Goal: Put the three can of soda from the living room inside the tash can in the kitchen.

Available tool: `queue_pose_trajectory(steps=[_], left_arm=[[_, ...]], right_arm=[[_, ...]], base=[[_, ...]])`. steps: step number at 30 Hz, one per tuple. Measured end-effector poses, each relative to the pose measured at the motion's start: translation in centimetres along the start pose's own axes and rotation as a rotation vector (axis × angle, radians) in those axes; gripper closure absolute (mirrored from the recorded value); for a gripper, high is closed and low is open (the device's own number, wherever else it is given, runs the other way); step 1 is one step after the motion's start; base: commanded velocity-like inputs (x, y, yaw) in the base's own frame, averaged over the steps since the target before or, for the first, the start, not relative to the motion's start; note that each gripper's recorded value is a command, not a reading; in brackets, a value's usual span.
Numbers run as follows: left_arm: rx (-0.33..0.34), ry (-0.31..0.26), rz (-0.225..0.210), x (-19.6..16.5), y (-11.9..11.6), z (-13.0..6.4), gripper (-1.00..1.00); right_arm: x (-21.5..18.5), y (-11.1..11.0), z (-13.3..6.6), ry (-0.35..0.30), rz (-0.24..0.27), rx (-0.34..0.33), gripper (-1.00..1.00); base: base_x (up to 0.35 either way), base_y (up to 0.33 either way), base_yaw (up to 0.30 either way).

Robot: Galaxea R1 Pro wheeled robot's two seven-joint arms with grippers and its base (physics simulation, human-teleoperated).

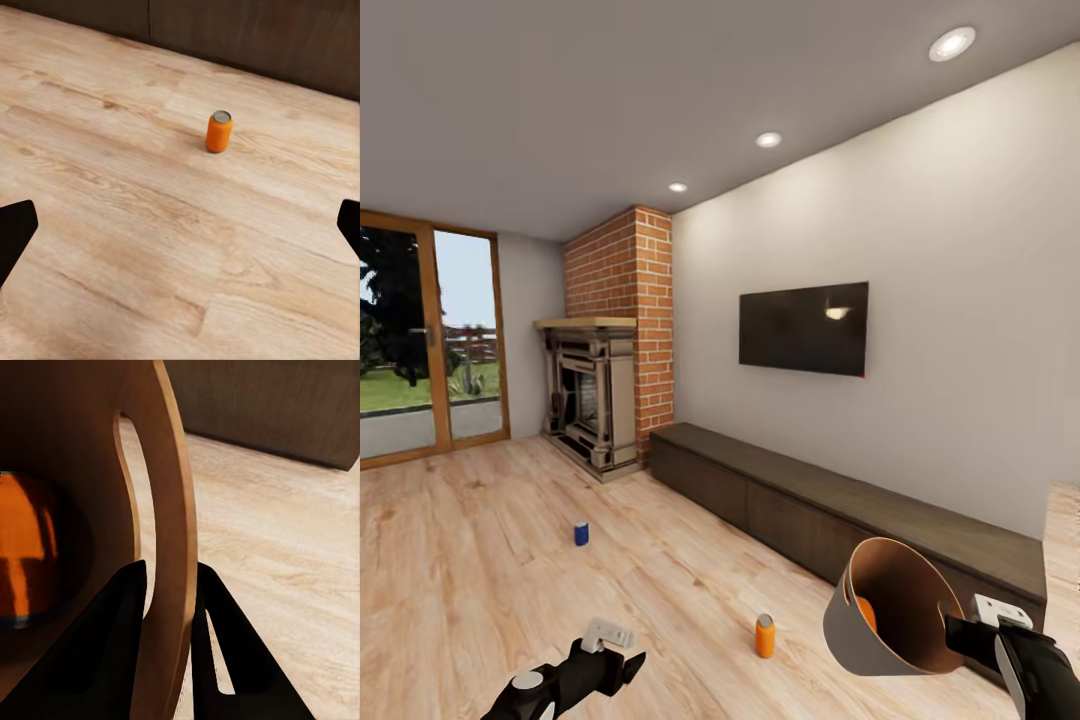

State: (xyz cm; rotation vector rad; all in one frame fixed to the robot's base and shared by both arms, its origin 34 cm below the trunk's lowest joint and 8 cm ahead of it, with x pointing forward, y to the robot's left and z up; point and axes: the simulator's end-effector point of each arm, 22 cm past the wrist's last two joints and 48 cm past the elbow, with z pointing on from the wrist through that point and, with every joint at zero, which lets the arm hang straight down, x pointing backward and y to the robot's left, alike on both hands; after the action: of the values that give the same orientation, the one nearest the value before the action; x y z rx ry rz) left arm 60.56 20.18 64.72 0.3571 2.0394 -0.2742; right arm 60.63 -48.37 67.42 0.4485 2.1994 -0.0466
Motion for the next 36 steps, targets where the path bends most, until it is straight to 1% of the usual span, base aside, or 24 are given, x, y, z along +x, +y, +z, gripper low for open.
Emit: queue_pose_trajectory(steps=[3,5,11,19,25,32,36], left_arm=[[0.003,0.008,0.001,0.4,-0.1,0.1,-1.0],[0.005,0.026,-0.004,1.2,-0.3,0.3,-1.0],[0.018,0.051,-0.014,2.4,-1.3,0.7,-1.0],[0.032,0.066,-0.023,3.1,-2.2,1.1,-1.0],[0.047,0.093,-0.035,4.4,-3.5,1.6,-1.0],[0.052,0.105,-0.041,5.0,-3.9,1.8,-1.0],[0.052,0.106,-0.043,5.1,-3.9,1.9,-1.0]], right_arm=[[0.1,0.0,0.1,0.003,0.0,0.001,1.0],[0.2,0.0,0.2,0.005,0.0,0.001,1.0],[0.5,-0.1,0.4,0.011,0.0,0.003,1.0],[0.9,-0.1,0.6,0.02,-0.004,0.006,1.0],[1.2,-0.2,0.8,0.027,-0.005,0.009,1.0],[1.5,-0.3,1.0,0.034,-0.009,0.014,1.0],[1.6,-0.2,1.1,0.036,-0.006,0.011,1.0]], base=[[0.255,0.239,-0.167],[0.264,0.229,-0.168],[0.29,0.162,-0.168],[0.321,0.059,-0.168],[0.314,0.038,-0.168],[0.27,0.004,-0.146],[0.108,0.001,-0.038]])
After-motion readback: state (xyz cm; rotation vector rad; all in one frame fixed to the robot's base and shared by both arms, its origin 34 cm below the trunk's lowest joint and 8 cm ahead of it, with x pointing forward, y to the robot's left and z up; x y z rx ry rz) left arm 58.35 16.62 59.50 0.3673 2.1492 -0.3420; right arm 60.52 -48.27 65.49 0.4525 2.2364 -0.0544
